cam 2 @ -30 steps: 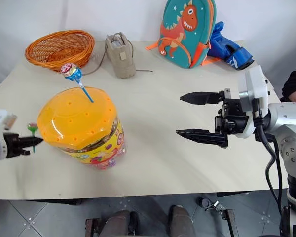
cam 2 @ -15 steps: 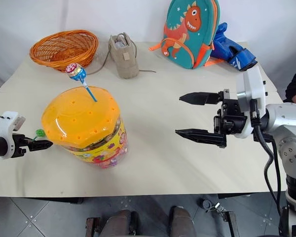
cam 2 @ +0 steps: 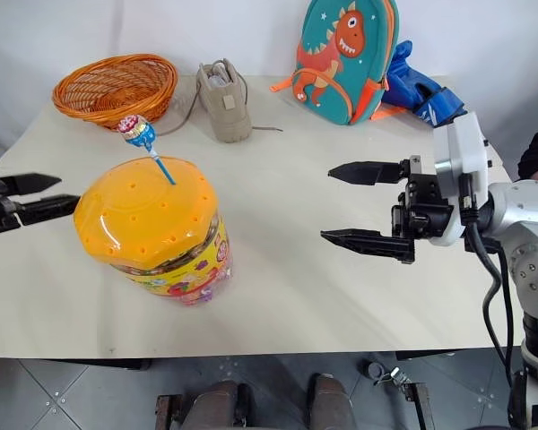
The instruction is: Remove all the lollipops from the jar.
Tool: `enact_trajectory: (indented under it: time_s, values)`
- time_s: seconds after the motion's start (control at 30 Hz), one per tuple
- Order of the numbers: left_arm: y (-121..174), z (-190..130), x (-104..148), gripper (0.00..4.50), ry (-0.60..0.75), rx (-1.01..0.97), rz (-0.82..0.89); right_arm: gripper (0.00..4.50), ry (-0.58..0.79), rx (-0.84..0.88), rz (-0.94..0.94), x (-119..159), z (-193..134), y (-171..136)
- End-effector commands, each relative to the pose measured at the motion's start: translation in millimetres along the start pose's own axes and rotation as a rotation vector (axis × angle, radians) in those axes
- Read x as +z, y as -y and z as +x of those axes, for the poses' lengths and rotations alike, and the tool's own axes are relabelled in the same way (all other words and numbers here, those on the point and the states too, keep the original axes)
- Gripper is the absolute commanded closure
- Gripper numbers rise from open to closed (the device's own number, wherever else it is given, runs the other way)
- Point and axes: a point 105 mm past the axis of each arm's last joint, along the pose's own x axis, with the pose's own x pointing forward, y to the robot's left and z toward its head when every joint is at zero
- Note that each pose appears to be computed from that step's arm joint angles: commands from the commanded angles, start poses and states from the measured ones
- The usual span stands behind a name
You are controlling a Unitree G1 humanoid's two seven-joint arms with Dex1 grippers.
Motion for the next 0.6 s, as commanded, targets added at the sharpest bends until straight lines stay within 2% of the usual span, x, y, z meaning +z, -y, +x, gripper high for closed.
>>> enact_trajectory:
  time_s: [0.03, 0.17, 0.3, 0.4, 0.6]
  values:
    - [16.4, -5.9, 33.3, 0.02, 0.138, -0.087, 0.138, 0.0, 0.0, -0.018, -0.082, 14.8, -5.7, 2.5]
    - [35.1, -8.0, 55.0, 0.02, 0.359, -0.241, 0.246, 0.0, -0.021, -0.023, -0.093, 17.8, -6.0, 4.6]
    - [50.2, -16.1, 61.8, 0.02, 0.557, -0.426, 0.322, 0.0, -0.078, -0.036, -0.096, 19.3, -3.5, 8.1]
    - [53.8, -16.4, 58.2, 0.02, 0.574, -0.506, 0.33, 0.0, -0.072, -0.047, -0.116, 28.1, 1.5, 9.1]
    - [56.6, -22.4, 50.7, 0.02, 0.571, -0.617, 0.342, 0.0, 0.026, -0.053, -0.12, 49.7, 27.2, 11.1]
